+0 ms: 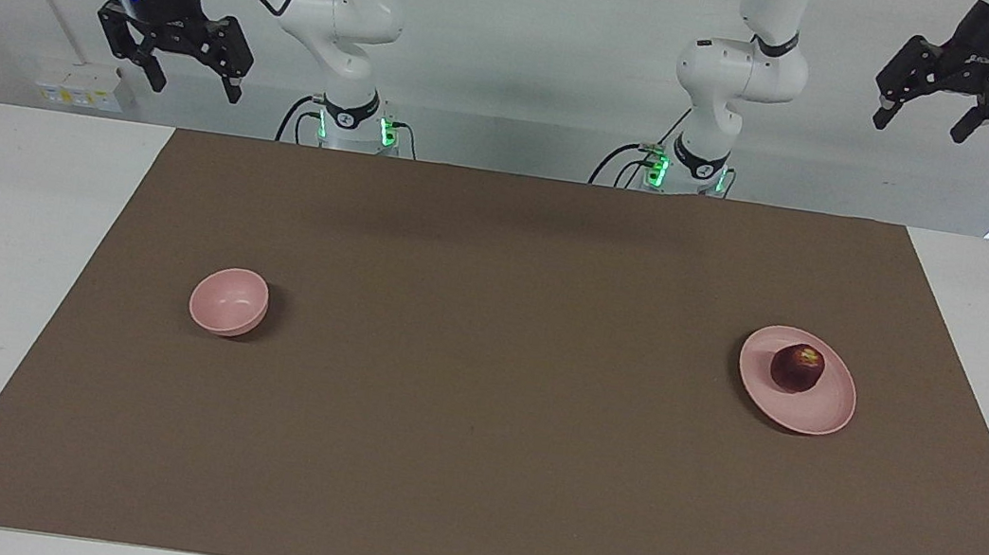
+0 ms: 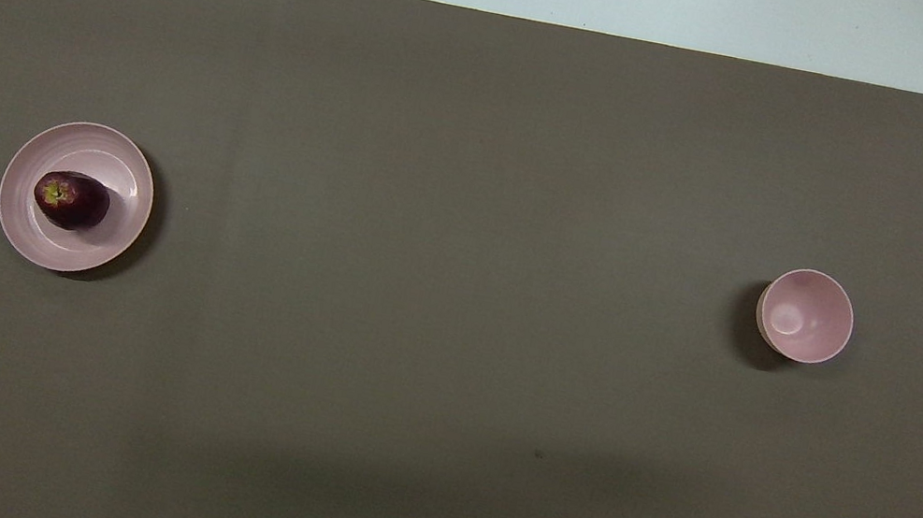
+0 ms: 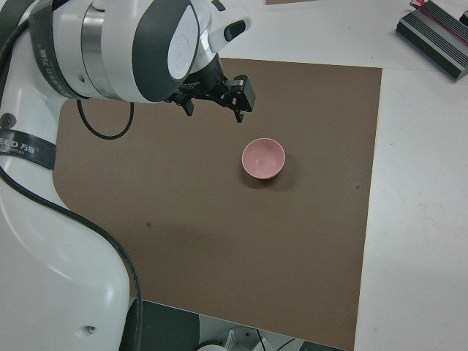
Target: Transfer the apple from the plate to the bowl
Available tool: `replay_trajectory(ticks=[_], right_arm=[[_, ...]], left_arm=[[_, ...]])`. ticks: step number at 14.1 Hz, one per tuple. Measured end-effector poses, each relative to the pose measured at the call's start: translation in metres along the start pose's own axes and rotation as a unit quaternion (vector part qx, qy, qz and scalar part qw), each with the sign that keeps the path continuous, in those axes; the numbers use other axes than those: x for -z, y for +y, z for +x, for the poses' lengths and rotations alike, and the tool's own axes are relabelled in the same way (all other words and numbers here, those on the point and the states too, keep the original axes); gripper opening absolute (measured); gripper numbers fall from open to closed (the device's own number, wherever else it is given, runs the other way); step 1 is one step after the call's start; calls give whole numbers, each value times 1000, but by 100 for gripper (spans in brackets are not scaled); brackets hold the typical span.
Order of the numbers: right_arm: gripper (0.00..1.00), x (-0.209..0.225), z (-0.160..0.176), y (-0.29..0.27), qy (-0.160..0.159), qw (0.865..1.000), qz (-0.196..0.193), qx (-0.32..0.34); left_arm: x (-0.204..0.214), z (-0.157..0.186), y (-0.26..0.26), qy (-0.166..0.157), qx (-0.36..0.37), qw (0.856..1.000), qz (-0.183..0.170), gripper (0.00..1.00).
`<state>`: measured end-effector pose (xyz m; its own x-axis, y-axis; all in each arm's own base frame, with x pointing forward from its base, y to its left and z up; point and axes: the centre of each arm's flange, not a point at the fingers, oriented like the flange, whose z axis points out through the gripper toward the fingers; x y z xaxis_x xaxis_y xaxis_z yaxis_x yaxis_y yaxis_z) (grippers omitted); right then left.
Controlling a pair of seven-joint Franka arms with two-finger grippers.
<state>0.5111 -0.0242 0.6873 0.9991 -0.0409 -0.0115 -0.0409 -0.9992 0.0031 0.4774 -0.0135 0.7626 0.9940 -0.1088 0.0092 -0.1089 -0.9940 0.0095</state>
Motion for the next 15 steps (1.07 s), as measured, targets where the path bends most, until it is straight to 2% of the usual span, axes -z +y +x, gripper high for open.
replay_trajectory(ticks=[8,12,15], right_arm=[[100,0,0,0,0,1000,0,0],[100,0,0,0,0,1000,0,0],[100,0,0,0,0,1000,0,0]], left_arm=[[-12,6,5,-3,-5,1000,0,100],[-42,27,1,20,-3,1000,1,100],[-89,46,-2,23,-1,1000,-6,100]])
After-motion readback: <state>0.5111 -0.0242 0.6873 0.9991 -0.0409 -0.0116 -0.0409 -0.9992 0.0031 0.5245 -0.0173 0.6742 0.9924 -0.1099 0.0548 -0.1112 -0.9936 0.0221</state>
